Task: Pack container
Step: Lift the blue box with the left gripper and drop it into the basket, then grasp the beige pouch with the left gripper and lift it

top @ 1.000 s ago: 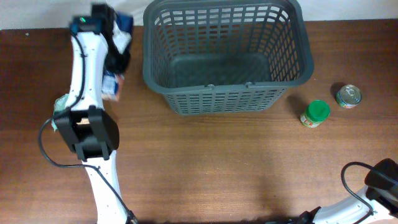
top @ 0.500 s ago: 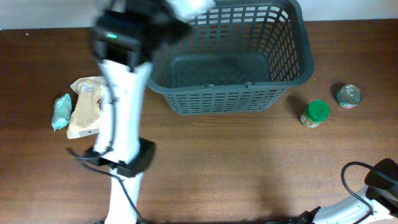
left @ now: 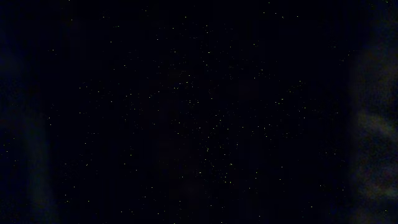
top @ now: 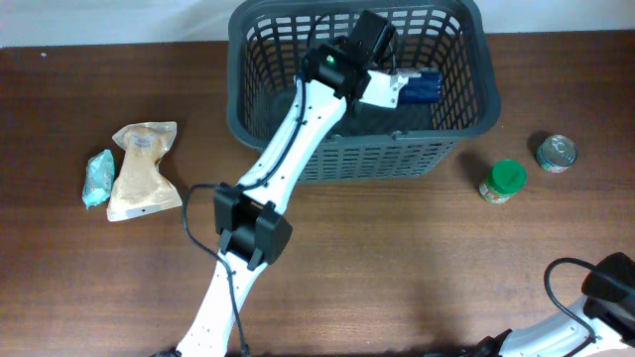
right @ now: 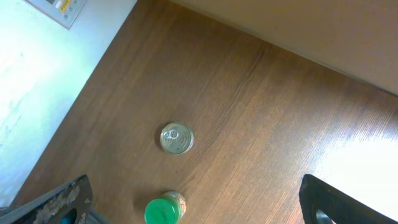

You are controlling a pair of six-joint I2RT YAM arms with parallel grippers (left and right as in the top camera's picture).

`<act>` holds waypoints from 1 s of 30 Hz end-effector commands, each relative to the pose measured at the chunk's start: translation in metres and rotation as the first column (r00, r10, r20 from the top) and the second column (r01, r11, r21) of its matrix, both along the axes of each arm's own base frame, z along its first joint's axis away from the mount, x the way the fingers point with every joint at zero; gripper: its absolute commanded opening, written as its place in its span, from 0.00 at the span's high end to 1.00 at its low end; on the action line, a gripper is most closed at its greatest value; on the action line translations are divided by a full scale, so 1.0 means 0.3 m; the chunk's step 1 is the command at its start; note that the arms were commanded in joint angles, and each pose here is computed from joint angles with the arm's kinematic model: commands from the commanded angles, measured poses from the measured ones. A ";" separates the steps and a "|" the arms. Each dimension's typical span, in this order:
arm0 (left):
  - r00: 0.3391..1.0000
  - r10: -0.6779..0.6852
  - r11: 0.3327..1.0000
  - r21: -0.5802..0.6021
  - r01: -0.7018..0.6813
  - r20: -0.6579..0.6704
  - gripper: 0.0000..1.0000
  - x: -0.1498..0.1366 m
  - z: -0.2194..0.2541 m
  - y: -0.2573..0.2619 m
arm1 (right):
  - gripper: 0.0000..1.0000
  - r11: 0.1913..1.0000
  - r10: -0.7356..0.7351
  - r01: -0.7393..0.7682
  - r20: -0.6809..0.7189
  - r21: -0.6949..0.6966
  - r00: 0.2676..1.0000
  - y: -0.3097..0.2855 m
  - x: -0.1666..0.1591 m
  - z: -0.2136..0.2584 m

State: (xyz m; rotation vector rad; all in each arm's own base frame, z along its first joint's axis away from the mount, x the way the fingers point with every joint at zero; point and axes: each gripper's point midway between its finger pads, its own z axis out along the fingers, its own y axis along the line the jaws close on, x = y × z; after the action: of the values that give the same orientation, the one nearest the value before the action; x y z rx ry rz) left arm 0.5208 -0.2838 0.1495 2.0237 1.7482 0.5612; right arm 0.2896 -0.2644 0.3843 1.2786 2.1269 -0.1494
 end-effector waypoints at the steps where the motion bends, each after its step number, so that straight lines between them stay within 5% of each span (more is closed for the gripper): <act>1: 0.998 0.053 0.998 0.042 -0.054 0.032 0.98 0.077 -0.053 0.072 | 0.01 1.000 -0.008 0.008 0.000 0.013 1.000 -0.001 -0.003 -0.006; 4: 0.996 0.071 0.997 0.025 -0.072 0.049 0.98 0.100 -0.052 0.081 | 0.01 1.000 -0.009 0.009 0.001 0.013 1.000 -0.001 -0.003 -0.006; 5: 0.996 0.073 0.997 0.018 -0.074 0.059 0.91 0.109 -0.047 0.081 | 0.01 1.000 -0.008 0.008 0.000 0.013 1.000 -0.001 -0.003 -0.006; 6: 0.995 0.079 0.997 0.013 -0.080 0.063 0.71 0.114 -0.045 0.084 | 0.01 1.000 -0.008 0.008 0.000 0.013 1.000 -0.001 -0.003 -0.006; 7: 0.991 0.115 0.993 -0.011 -0.115 0.063 0.01 0.115 -0.042 0.086 | 0.01 1.000 -0.008 0.008 0.000 0.013 1.000 -0.001 -0.003 -0.006; 11: 0.956 0.280 0.951 -0.163 -0.263 0.088 0.01 0.100 0.073 0.078 | 0.01 1.000 -0.008 0.008 0.001 0.013 1.000 -0.001 -0.003 -0.006; 14: 0.884 0.455 0.835 -0.395 -0.382 0.107 0.01 0.059 0.333 0.099 | 0.01 1.000 -0.008 0.008 0.000 0.013 1.000 -0.001 -0.003 -0.006; 20: 0.818 0.552 0.727 -0.576 -0.375 0.164 0.01 -0.172 0.824 0.307 | 0.01 1.000 -0.008 0.008 0.001 0.013 1.000 -0.001 -0.003 -0.006; 26: 0.615 0.776 0.503 -0.726 -0.468 0.141 0.01 -0.360 1.095 0.739 | 0.01 1.000 -0.008 0.008 0.000 0.013 1.000 -0.001 -0.003 -0.006; 30: 0.444 0.895 0.334 -0.720 -0.608 0.041 0.01 -0.423 1.037 0.975 | 0.01 1.000 -0.008 0.008 0.000 0.013 1.000 -0.001 -0.003 -0.006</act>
State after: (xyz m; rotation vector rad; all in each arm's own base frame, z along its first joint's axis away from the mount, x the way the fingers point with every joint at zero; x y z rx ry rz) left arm 0.3930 -0.0352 0.4960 0.5884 1.9622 0.5462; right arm 0.2897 -0.2643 0.3843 1.2789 2.1267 -0.1488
